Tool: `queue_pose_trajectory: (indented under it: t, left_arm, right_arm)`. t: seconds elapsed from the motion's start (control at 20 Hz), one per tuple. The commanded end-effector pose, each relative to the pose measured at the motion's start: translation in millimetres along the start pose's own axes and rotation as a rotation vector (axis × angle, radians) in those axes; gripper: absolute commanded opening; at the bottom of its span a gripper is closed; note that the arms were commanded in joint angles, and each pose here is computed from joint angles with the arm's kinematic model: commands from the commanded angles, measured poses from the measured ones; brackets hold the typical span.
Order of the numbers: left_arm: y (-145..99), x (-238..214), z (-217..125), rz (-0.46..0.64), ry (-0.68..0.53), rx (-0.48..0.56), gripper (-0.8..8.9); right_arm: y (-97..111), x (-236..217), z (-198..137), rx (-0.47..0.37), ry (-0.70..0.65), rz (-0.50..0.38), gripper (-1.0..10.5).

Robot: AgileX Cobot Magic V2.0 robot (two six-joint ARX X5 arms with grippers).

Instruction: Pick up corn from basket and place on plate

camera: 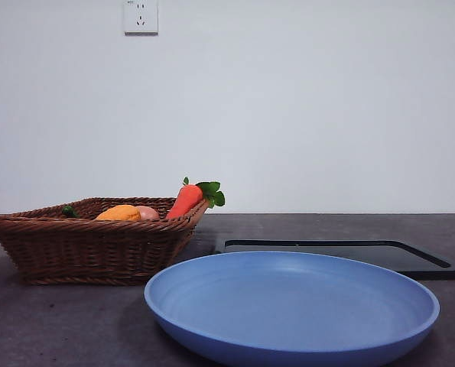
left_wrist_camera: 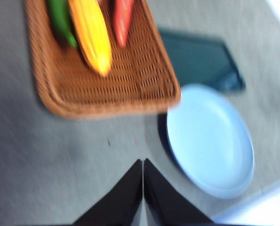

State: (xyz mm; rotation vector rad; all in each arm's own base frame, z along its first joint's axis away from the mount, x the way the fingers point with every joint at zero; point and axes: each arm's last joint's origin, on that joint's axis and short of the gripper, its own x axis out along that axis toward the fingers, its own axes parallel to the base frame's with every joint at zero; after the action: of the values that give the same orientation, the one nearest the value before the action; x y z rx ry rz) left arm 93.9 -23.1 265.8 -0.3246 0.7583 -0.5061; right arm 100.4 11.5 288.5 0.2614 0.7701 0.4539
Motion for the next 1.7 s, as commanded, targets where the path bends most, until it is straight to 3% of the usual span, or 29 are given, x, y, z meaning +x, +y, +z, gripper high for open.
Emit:
queue_pose_trajectory:
  t: [0.05,0.2,0.25,0.45,0.85,1.2,1.7]
  left_arm:
    - [0,4,3,-0.019,0.044,0.049,0.07]
    - [3,9,5,-0.014,0.074,0.031,0.21]
    - [3,9,5,-0.014,0.078,0.029,0.68]
    - [4,10,6,-0.013,0.078,0.028,4.38]
    - [3,10,9,-0.017,0.055,0.029,4.49]
    - [3,10,9,-0.017,0.053,0.027,4.45]
    - [3,10,9,-0.017,0.053,0.026,4.45]
  right_arm:
    - [2,4,4,-0.052,0.063,0.024,0.0]
    - [2,12,5,-0.056,0.112,0.047,0.0]
    - [3,13,5,-0.06,0.115,0.051,0.3]
    - [2,14,7,-0.049,0.106,0.046,3.2]
    - [-3,44,20,-0.014,0.191,0.081,3.2]
    - [-7,113,31,-0.036,0.337,0.123,3.2]
    - [-10,192,14,-0.068,0.514,0.135,2.8]
